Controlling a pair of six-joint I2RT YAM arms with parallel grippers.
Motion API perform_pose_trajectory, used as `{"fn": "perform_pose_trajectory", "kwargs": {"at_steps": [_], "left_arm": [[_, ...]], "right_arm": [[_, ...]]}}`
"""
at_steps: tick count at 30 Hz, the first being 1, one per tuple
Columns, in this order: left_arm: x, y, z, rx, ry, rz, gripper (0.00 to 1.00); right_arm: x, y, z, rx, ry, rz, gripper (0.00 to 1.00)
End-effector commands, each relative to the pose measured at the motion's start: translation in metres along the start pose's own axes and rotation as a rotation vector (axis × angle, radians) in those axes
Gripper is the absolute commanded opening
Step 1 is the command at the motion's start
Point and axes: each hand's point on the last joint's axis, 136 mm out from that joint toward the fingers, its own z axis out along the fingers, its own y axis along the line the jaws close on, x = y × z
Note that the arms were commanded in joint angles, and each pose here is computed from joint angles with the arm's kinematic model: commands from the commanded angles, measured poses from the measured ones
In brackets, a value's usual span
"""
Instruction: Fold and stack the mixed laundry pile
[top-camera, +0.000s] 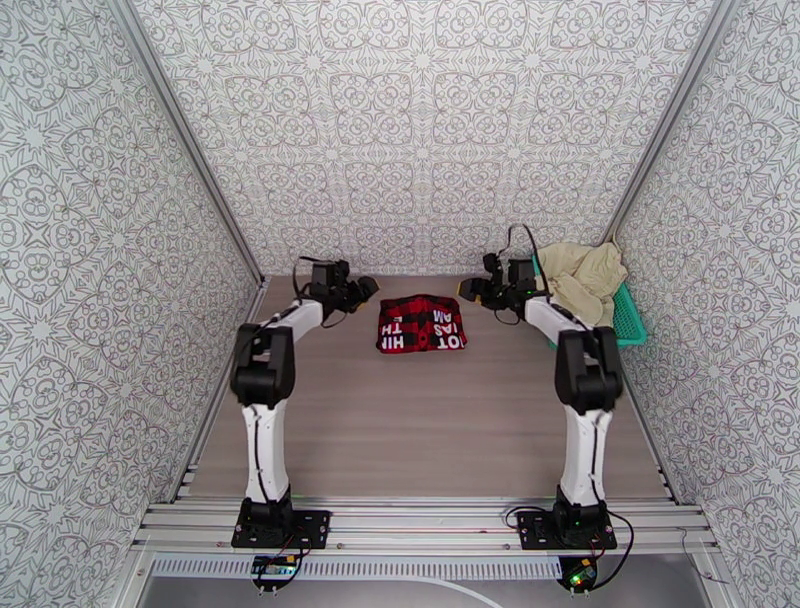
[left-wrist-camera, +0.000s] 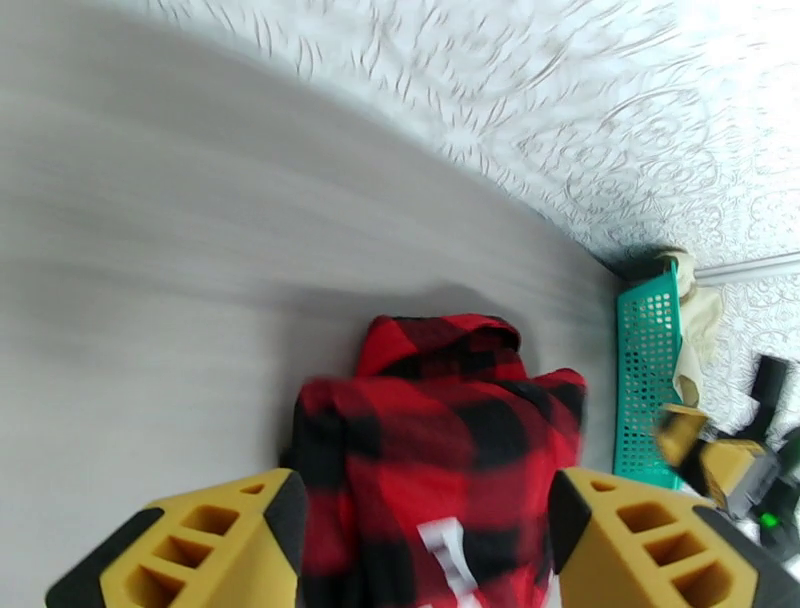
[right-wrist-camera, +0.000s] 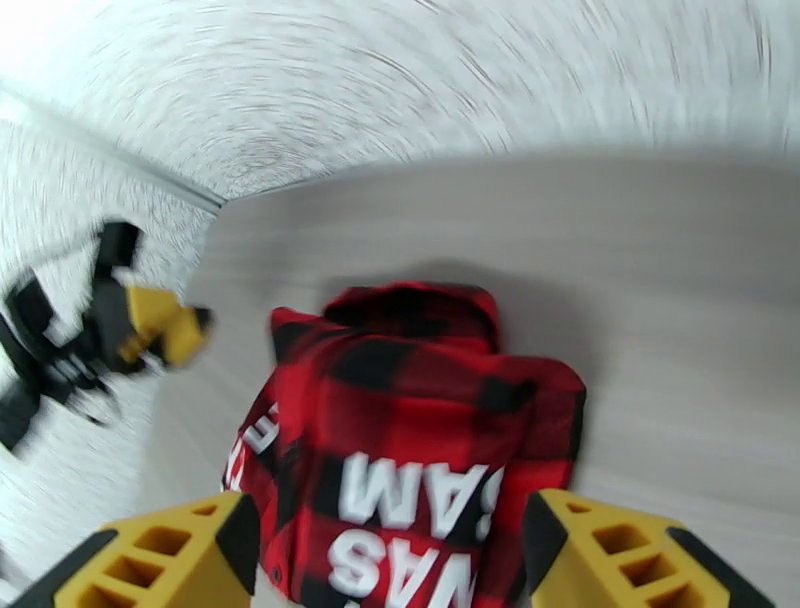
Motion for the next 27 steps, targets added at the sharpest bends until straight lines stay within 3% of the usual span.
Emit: {"fn": "perform_pose_trajectory", "kwargs": {"at_steps": [1, 5, 12, 22, 27], "left_arm": [[0.024, 0.014, -0.035, -0.116, 0.021, 0.087, 0.69], [0.056, 0.026, -0.054, -0.079, 0.053, 0.058, 0.70], [0.090, 0.056, -0.061, -0.015, 0.073, -0.056, 0.74], [0.100, 0.073, -0.052, -0.020, 0.091, -0.120, 0.80], [0.100, 0.080, -0.046, -0.044, 0.089, -0.163, 0.82]], "right_arm": [[0.044, 0.017, 0.011, 0.107, 0.081, -0.367, 0.72], [0.092, 0.078, 0.028, -0.054, 0.081, -0.808, 0.71], [0.161, 0.126, 0.075, -0.167, 0.217, -1.202, 0.73], [0.185, 0.114, 0.131, -0.065, 0.314, -1.429, 0.71], [0.191, 0.093, 0.148, 0.025, 0.358, -1.520, 0.63]]}}
